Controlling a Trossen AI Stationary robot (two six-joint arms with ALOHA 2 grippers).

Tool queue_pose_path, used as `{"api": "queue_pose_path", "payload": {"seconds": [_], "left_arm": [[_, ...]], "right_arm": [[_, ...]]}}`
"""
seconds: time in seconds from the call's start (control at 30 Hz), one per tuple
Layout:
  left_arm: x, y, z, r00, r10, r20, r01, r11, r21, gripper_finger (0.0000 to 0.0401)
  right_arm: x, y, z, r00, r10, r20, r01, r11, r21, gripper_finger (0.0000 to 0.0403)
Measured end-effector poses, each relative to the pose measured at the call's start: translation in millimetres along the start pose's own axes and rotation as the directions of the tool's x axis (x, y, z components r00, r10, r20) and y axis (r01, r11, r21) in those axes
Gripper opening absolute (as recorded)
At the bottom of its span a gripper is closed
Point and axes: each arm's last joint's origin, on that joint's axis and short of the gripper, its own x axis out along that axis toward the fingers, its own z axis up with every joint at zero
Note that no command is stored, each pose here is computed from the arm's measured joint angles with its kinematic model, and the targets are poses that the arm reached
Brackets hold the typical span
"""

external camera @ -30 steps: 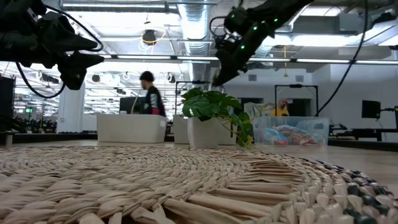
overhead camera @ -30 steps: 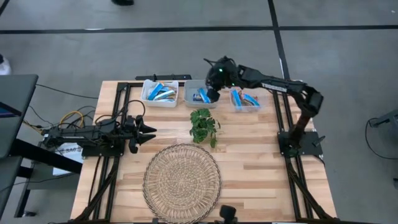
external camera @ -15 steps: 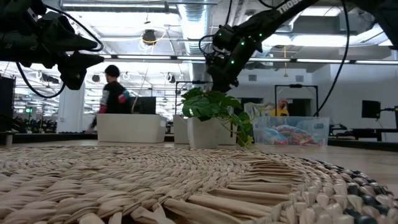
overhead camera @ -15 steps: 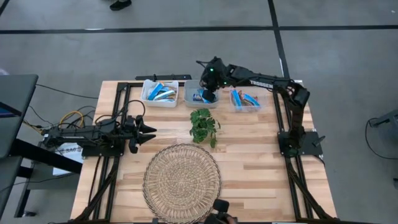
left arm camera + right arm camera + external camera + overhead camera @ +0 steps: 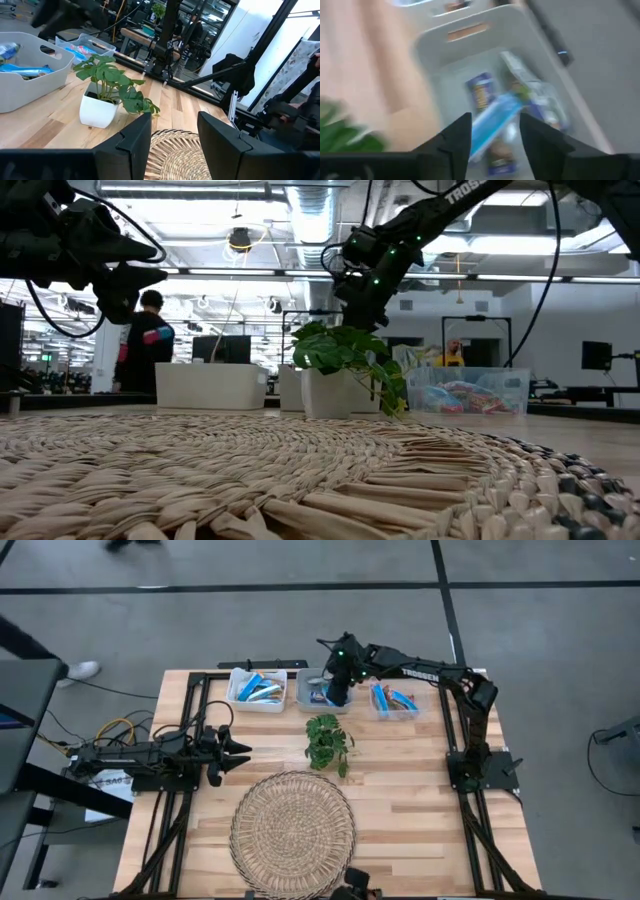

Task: Pick and place Granola Bars by type
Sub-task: Return to home position

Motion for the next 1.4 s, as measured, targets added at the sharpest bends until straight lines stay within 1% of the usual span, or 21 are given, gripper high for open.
{"api": "queue_pose_path", "payload": {"seconds": [0.1,0.17,0.33,0.47,0.6,0.73,0.87,1.0,1.17,1.3,1.4], "left_arm": [[0,0,0,1.000,0.000,0.000,0.000,1.000,0.000,0.0153],[0,0,0,1.000,0.000,0.000,0.000,1.000,0.000,0.0153],[0,0,0,1.000,-0.001,0.000,0.001,1.000,0.000,0.0153],[0,0,0,1.000,-0.001,0.000,0.001,1.000,0.000,0.0153],[0,0,0,1.000,0.000,-0.001,0.000,1.000,0.000,0.0153],[0,0,0,1.000,0.000,0.000,0.000,1.000,0.000,0.0153],[0,0,0,1.000,0.000,0.000,0.000,1.000,0.000,0.0153],[0,0,0,1.000,0.000,-0.001,0.000,1.000,0.000,0.0153],[0,0,0,1.000,0.000,0.000,0.000,1.000,0.000,0.0153],[0,0,0,1.000,0.000,0.000,0.000,1.000,0.000,0.0153],[0,0,0,1.000,0.000,0.000,0.000,1.000,0.000,0.0153]], "right_arm": [[-8,6,1,0.993,0.117,0.015,-0.117,0.993,0.001,0.0176],[-17,9,2,0.986,0.167,0.021,-0.167,0.986,0.000,0.0185],[-37,23,5,0.979,0.196,0.057,-0.195,0.980,-0.023,0.0197],[-64,35,0,0.966,0.211,0.147,-0.209,0.977,-0.033,0.0197],[-85,52,-22,0.951,0.232,0.204,-0.221,0.972,-0.076,0.0192],[-106,69,-52,0.932,0.259,0.254,-0.237,0.965,-0.114,0.0186],[-123,79,-83,0.904,0.278,0.326,-0.267,0.960,-0.080,0.0181],[-138,88,-119,0.876,0.302,0.375,-0.299,0.952,-0.069,0.0178],[-146,100,-164,0.856,0.348,0.382,-0.349,0.935,-0.068,0.0178],[-146,108,-192,0.856,0.349,0.382,-0.337,0.936,-0.100,0.0175],[-147,115,-206,0.838,0.388,0.384,-0.396,0.916,-0.060,0.0173]]}}
